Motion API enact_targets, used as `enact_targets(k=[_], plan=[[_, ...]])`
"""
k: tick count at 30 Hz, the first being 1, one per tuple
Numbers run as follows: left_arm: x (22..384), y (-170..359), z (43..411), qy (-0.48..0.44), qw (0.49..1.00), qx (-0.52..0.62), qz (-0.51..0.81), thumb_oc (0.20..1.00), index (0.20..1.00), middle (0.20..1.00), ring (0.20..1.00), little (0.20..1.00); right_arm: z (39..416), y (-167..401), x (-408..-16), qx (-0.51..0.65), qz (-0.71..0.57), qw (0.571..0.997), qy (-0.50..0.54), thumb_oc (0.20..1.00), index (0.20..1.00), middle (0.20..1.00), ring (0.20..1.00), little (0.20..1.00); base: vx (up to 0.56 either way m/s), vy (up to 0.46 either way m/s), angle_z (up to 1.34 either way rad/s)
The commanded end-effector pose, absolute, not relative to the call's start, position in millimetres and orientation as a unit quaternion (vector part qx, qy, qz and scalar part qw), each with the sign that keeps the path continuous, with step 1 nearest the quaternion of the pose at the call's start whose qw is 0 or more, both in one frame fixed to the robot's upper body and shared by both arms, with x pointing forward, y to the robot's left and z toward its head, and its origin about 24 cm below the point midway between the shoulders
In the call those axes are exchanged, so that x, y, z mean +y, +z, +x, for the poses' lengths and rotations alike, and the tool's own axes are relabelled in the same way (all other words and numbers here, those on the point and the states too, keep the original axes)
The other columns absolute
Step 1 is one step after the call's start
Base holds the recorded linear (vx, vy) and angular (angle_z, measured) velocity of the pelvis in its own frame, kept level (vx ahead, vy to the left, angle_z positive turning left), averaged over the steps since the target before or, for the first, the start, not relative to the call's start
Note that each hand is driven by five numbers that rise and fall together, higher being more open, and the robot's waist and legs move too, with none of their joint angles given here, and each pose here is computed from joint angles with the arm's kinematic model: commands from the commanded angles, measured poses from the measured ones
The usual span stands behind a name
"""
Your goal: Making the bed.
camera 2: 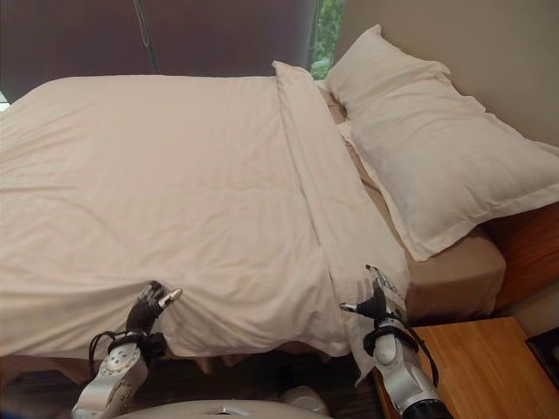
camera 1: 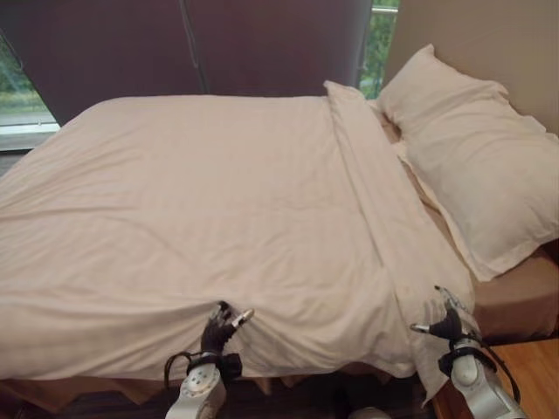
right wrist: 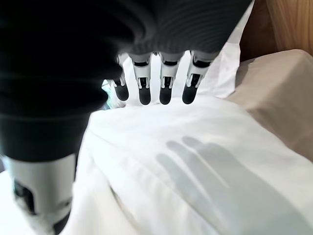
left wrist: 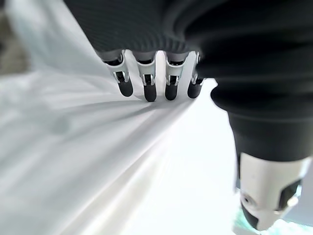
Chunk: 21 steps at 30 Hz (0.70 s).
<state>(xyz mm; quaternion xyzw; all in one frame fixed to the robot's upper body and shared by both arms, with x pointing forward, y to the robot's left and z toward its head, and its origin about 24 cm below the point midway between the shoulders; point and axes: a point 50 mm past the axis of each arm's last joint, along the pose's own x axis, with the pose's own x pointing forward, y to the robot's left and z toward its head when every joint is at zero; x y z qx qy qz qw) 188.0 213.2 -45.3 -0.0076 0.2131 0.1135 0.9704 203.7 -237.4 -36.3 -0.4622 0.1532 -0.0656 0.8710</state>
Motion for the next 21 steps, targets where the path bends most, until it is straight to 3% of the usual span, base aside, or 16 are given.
enact_targets(k=[1,13,21], plan=[[179,15,240,0.011,0.999,0.039,0.031,1.000,1.000,1.000,1.000,1.000,231,-13,-228,0.086,-0.425,0.899,-0.065,1.000,1.000,1.000,1.000,1.000,0.00,0.000,0.00],[169,17,239,-0.011,0.999,0.037,-0.020,1.000,1.000,1.000,1.000,1.000,238,-7,-217,0.069,-0.414,0.906,-0.052,1.000,1.000,1.000,1.000,1.000,0.00,-0.004,-0.08],[187,6,230,0.027,0.998,0.058,0.027,1.000,1.000,1.000,1.000,1.000,238,-6,-213,0.066,-0.386,0.918,-0.055,1.000,1.000,1.000,1.000,1.000,0.00,0.000,0.00]])
